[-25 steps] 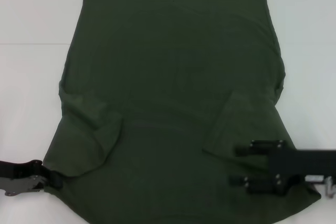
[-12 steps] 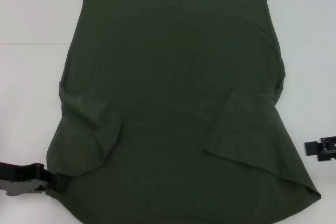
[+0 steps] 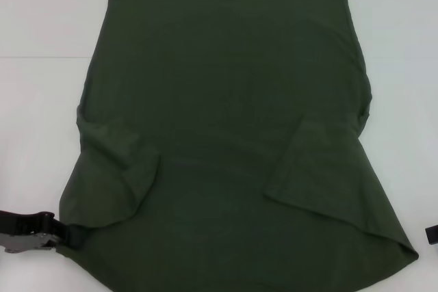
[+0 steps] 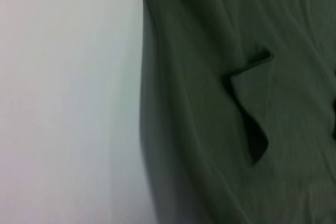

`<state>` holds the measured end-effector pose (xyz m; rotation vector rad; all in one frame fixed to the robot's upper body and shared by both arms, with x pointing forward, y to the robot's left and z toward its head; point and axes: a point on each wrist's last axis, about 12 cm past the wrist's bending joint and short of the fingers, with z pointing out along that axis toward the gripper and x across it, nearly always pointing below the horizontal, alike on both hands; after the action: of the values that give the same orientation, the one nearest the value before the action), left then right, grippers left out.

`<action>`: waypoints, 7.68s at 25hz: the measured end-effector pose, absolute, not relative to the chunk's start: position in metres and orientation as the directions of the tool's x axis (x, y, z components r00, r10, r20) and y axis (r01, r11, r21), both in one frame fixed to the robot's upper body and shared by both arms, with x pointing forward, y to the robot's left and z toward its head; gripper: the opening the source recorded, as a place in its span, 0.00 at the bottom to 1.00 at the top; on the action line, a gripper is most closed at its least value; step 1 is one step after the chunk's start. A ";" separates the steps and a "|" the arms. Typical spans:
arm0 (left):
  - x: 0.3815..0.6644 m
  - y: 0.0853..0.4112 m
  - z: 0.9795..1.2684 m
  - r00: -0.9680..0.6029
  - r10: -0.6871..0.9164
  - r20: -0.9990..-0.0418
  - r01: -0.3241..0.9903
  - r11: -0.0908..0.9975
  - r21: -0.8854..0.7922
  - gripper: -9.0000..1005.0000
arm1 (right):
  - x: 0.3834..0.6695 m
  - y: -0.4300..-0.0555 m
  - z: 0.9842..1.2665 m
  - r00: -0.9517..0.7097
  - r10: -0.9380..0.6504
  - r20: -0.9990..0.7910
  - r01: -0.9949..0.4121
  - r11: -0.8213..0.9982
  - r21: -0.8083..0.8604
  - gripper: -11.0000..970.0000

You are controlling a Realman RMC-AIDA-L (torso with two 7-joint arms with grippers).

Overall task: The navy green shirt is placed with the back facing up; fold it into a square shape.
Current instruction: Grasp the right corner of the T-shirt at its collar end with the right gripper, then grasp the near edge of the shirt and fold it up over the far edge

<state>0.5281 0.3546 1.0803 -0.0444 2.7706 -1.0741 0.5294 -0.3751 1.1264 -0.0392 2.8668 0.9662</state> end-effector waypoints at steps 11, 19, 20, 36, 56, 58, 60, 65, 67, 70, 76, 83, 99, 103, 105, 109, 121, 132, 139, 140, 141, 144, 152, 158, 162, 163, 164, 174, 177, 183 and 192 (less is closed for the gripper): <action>0.529 0.356 1.081 -0.984 -0.094 -0.152 0.032 0.744 -0.668 0.05 | 0.535 -0.360 1.110 -0.991 -0.019 -0.135 -0.093 0.815 0.572 0.79; 0.529 0.356 1.081 -0.984 -0.095 -0.154 0.032 0.745 -0.666 0.05 | 0.537 -0.345 1.101 -0.986 -0.058 -0.158 -0.138 0.815 0.563 0.77; 0.529 0.356 1.081 -0.984 -0.095 -0.154 0.033 0.745 -0.666 0.05 | 0.537 -0.344 1.100 -0.985 -0.061 -0.159 -0.141 0.817 0.559 0.77; 0.529 0.355 1.080 -0.983 -0.094 -0.156 0.034 0.745 -0.666 0.05 | 0.537 -0.344 1.092 -0.987 -0.064 -0.150 -0.137 0.829 0.543 0.74; 0.530 0.354 1.080 -0.983 -0.091 -0.159 0.039 0.745 -0.666 0.05 | 0.558 -0.303 1.091 -0.972 -0.146 -0.186 -0.228 0.786 0.574 0.70; 0.530 0.354 1.080 -0.983 -0.091 -0.159 0.039 0.745 -0.666 0.05 | 0.559 -0.299 1.091 -0.970 -0.154 -0.190 -0.237 0.782 0.576 0.70; 0.530 0.354 1.080 -0.983 -0.090 -0.159 0.039 0.745 -0.666 0.05 | 0.560 -0.297 1.091 -0.969 -0.158 -0.190 -0.240 0.781 0.577 0.69; 0.530 0.354 1.080 -0.983 -0.090 -0.159 0.040 0.744 -0.667 0.05 | 0.560 -0.300 1.092 -0.968 -0.153 -0.200 -0.242 0.782 0.574 0.68; 0.530 0.354 1.080 -0.983 -0.090 -0.160 0.041 0.743 -0.668 0.05 | 0.560 -0.301 1.091 -0.966 -0.158 -0.206 -0.249 0.784 0.569 0.68; 0.531 0.353 1.081 -0.983 -0.090 -0.161 0.041 0.743 -0.668 0.05 | 0.560 -0.302 1.091 -0.965 -0.157 -0.208 -0.250 0.787 0.565 0.60; 0.531 0.353 1.081 -0.983 -0.091 -0.161 0.041 0.743 -0.669 0.05 | 0.562 -0.301 1.092 -0.965 -0.160 -0.210 -0.253 0.789 0.560 0.35; 0.531 0.353 1.081 -0.982 -0.092 -0.163 0.041 0.743 -0.668 0.05 | 0.564 -0.303 1.093 -0.961 -0.174 -0.214 -0.265 0.799 0.541 0.17; 0.513 0.358 1.085 -0.995 -0.064 -0.081 0.017 0.671 -0.741 0.05 | 0.551 -0.322 1.109 -0.885 -0.394 -0.249 -0.464 0.699 0.544 0.07; 0.497 0.359 1.083 -0.999 -0.043 -0.032 -0.002 0.627 -0.779 0.05 | 0.543 -0.326 1.113 -0.844 -0.474 -0.252 -0.526 0.636 0.565 0.07; 0.489 0.359 1.082 -1.000 -0.025 -0.010 -0.008 0.605 -0.796 0.05 | 0.538 -0.325 1.113 -0.817 -0.520 -0.248 -0.556 0.601 0.574 0.07; 0.475 0.357 1.082 -0.999 0.020 0.030 -0.014 0.561 -0.827 0.05 | 0.529 -0.320 1.108 -0.764 -0.610 -0.209 -0.599 0.550 0.582 0.07; 0.469 0.350 1.083 -0.996 0.081 0.039 0.007 0.502 -0.865 0.05 | 0.520 -0.311 1.101 -0.717 -0.665 -0.210 -0.626 0.482 0.613 0.07; 0.520 0.358 1.113 -0.957 -0.194 -0.214 0.112 0.433 -0.894 0.05 | 0.540 -0.342 1.126 -0.813 -0.359 -0.459 -0.581 0.548 0.602 0.07; 0.550 0.356 1.108 -0.852 -0.406 -0.331 0.134 0.441 -0.887 0.05 | 0.560 -0.356 1.126 -0.793 -0.054 -0.606 -0.495 0.637 0.591 0.07; 0.553 0.354 1.105 -0.839 -0.422 -0.343 0.138 0.446 -0.885 0.05 | 0.562 -0.356 1.124 -0.789 -0.028 -0.613 -0.485 0.641 0.595 0.07; 0.555 0.350 1.102 -0.830 -0.433 -0.351 0.139 0.449 -0.883 0.05 | 0.565 -0.354 1.120 -0.782 0.009 -0.624 -0.470 0.649 0.598 0.07; 0.563 0.340 1.090 -0.789 -0.471 -0.395 0.137 0.491 -0.860 0.05 | 0.573 -0.349 1.109 -0.756 0.093 -0.648 -0.430 0.677 0.598 0.07; 0.578 0.324 1.076 -0.650 -0.556 -0.518 0.158 0.567 -0.808 0.05 | 0.594 -0.339 1.095 -0.661 0.225 -0.716 -0.332 0.768 0.548 0.08; 0.586 0.315 1.078 -0.592 -0.557 -0.583 0.202 0.598 -0.776 0.05 | 0.607 -0.330 1.093 -0.625 0.239 -0.743 -0.305 0.802 0.514 0.09; 0.590 0.307 1.075 -0.567 -0.543 -0.619 0.211 0.631 -0.747 0.05 | 0.615 -0.322 1.090 -0.610 0.238 -0.756 -0.294 0.818 0.495 0.10; 0.590 0.307 1.075 -0.567 -0.543 -0.619 0.211 0.631 -0.746 0.05 | 0.616 -0.321 1.089 -0.608 0.236 -0.758 -0.290 0.822 0.490 0.10; 0.591 0.305 1.072 -0.562 -0.541 -0.626 0.205 0.642 -0.739 0.05 | 0.617 -0.319 1.087 -0.606 0.234 -0.760 -0.284 0.829 0.481 0.10; 0.594 0.289 1.060 -0.521 -0.538 -0.662 0.172 0.694 -0.699 0.05 | 0.621 -0.305 1.071 -0.598 0.187 -0.780 -0.252 0.879 0.404 0.12; 0.598 0.285 1.057 -0.515 -0.549 -0.659 0.147 0.700 -0.699 0.05 | 0.622 -0.305 1.069 -0.599 0.184 -0.780 -0.242 0.886 0.396 0.13; 0.604 0.280 1.058 -0.501 -0.538 -0.677 0.147 0.719 -0.680 0.05 | 0.623 -0.306 1.069 -0.595 0.187 -0.782 -0.232 0.891 0.390 0.14; 0.614 0.276 1.061 -0.479 -0.527 -0.702 0.139 0.744 -0.653 0.05 | 0.627 -0.306 1.074 -0.566 0.204 -0.799 -0.230 0.891 0.391 0.16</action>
<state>0.6137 0.2759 1.0614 -0.2970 1.9182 -0.8140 0.6269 -0.3057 1.0737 -0.0186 2.0952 0.5727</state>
